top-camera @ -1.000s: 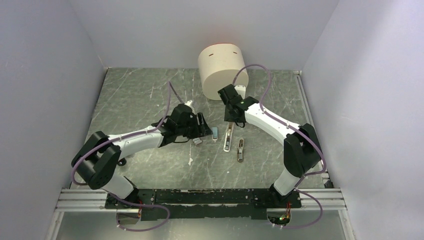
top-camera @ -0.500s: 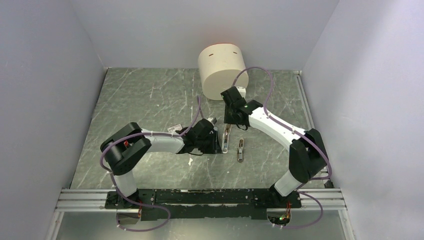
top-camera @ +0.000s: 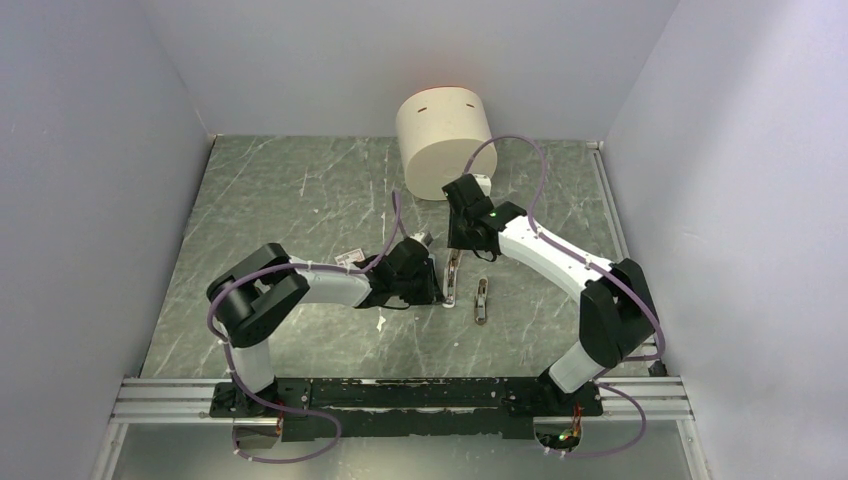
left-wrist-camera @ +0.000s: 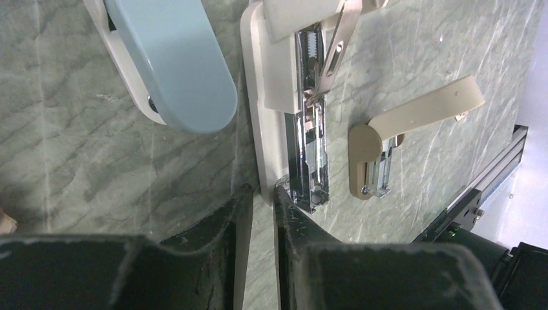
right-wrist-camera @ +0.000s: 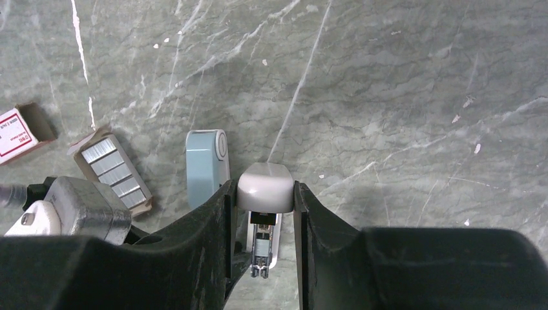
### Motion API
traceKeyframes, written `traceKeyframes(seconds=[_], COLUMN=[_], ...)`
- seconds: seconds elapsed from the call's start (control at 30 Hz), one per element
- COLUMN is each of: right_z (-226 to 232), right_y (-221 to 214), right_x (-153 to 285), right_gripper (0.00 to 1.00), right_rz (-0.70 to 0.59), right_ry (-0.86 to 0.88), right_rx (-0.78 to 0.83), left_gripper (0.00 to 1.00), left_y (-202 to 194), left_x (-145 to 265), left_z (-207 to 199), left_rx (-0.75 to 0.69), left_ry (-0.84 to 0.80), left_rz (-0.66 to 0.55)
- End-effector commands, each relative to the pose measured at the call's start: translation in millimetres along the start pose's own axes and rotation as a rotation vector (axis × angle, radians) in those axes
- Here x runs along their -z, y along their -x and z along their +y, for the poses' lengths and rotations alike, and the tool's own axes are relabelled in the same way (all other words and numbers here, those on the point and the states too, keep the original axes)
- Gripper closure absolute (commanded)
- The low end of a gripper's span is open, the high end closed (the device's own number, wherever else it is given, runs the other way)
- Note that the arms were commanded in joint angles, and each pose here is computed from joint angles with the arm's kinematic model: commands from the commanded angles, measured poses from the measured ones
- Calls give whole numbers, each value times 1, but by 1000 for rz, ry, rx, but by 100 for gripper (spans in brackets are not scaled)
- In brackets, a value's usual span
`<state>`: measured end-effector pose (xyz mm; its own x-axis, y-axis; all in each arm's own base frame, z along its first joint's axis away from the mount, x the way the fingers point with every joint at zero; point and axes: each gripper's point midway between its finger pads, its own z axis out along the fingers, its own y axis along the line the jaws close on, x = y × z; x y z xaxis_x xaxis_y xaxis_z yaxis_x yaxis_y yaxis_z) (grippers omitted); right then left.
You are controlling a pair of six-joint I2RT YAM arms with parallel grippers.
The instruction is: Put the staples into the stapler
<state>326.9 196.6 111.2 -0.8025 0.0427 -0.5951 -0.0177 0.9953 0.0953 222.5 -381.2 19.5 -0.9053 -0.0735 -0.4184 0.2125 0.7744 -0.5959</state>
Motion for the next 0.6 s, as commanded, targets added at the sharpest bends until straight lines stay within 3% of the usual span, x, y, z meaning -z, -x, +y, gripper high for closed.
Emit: traceKeyframes(seconds=[0.0, 0.57], right_z=[5, 10], right_y=[7, -24], right_x=[10, 18], right_gripper=[75, 77], right_rz=[-34, 42], right_ry=[38, 29], right_rx=[-5, 39], left_gripper=[77, 89], left_y=[-3, -17], left_x=[-7, -12], left_z=[3, 25], left_rx=[15, -37], left_ry=[5, 168], left_rz=[-15, -6])
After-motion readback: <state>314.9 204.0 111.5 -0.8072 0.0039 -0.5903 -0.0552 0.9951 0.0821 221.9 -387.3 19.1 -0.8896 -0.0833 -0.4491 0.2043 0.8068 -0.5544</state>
